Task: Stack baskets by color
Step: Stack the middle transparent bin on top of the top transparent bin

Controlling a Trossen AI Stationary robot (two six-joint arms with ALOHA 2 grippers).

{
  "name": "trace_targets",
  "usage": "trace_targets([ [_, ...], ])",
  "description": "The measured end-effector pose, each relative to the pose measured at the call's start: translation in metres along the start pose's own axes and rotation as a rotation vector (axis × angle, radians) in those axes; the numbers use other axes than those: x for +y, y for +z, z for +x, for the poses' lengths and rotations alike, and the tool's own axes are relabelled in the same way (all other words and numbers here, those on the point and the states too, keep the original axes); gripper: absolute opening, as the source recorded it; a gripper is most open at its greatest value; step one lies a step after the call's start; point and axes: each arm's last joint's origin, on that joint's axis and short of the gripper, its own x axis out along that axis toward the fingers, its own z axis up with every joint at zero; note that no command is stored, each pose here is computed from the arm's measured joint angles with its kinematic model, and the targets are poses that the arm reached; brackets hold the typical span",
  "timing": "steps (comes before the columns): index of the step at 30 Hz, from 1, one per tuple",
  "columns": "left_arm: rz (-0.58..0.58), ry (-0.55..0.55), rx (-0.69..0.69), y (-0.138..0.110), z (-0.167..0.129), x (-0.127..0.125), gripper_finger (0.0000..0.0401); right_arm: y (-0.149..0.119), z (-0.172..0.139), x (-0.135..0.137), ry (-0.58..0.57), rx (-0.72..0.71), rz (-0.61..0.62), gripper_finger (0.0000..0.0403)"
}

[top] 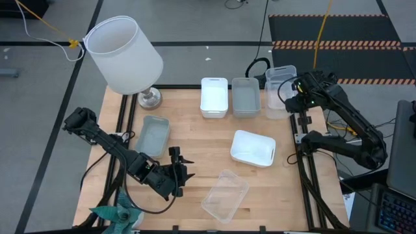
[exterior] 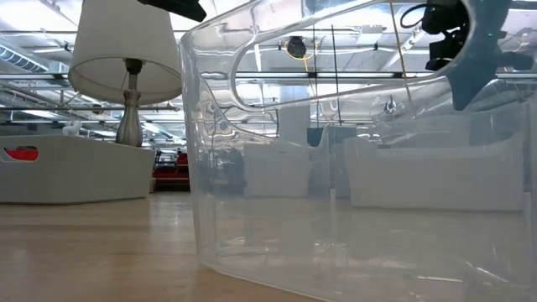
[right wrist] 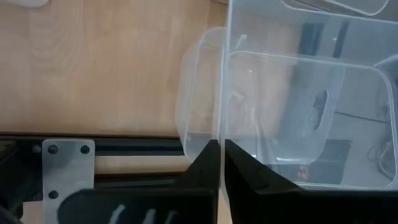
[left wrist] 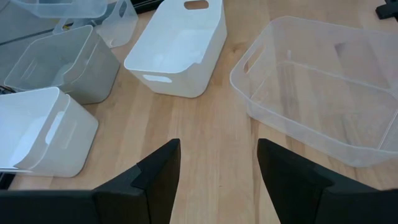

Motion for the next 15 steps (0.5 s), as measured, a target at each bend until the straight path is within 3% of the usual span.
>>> trace_targets([
  [15, 0.000, 0.000, 0.000, 0.000, 0.000, 0.000, 0.0214, -0.001, 0.027, 0.005, 0.016, 0.003, -0.006, 0.0002],
])
